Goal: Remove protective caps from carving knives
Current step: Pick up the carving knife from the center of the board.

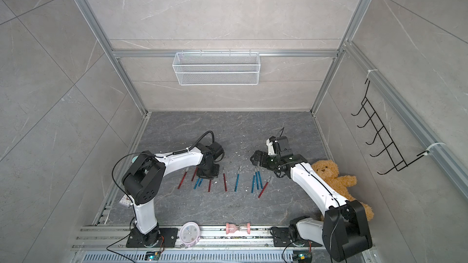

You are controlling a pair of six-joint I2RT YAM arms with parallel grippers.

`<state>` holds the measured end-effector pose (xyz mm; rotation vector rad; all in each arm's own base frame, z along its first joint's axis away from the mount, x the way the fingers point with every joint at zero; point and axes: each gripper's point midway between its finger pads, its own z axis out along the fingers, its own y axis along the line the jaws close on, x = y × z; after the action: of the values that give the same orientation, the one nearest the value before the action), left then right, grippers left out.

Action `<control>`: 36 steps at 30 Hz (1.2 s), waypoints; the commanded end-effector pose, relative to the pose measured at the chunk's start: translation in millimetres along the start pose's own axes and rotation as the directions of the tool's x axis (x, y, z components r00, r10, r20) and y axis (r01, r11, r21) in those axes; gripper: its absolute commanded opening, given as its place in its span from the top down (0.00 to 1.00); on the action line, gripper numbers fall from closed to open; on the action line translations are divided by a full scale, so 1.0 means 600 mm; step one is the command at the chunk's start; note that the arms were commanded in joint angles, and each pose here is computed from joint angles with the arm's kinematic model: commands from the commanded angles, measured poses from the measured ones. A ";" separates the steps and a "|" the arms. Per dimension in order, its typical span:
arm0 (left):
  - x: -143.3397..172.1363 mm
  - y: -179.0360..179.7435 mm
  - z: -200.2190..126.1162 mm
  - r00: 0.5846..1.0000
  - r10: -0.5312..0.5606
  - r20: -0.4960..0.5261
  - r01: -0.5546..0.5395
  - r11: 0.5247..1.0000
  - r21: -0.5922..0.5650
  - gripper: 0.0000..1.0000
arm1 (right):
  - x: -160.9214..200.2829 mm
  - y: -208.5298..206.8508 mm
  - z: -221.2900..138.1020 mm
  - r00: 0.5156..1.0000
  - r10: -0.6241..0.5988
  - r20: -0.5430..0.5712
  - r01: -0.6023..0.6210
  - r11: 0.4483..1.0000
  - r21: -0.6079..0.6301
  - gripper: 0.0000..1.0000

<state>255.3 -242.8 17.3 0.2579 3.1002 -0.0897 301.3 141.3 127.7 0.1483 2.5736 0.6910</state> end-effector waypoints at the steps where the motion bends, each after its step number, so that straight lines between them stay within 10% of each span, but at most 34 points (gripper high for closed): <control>1: -0.005 -0.044 -0.015 0.999 0.046 0.014 -0.047 0.994 0.097 0.85 | -0.002 0.001 -0.003 1.000 -0.002 0.007 0.002 1.000 0.004 0.00; 36: -0.038 -0.161 -0.113 0.987 0.080 0.141 -0.136 0.883 0.450 0.85 | 0.029 0.043 0.050 0.998 0.040 -0.052 -0.046 0.991 -0.125 0.06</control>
<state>255.0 -318.5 58.6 0.3706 2.9901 -0.6560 300.4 172.1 118.3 0.1334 2.5643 0.8342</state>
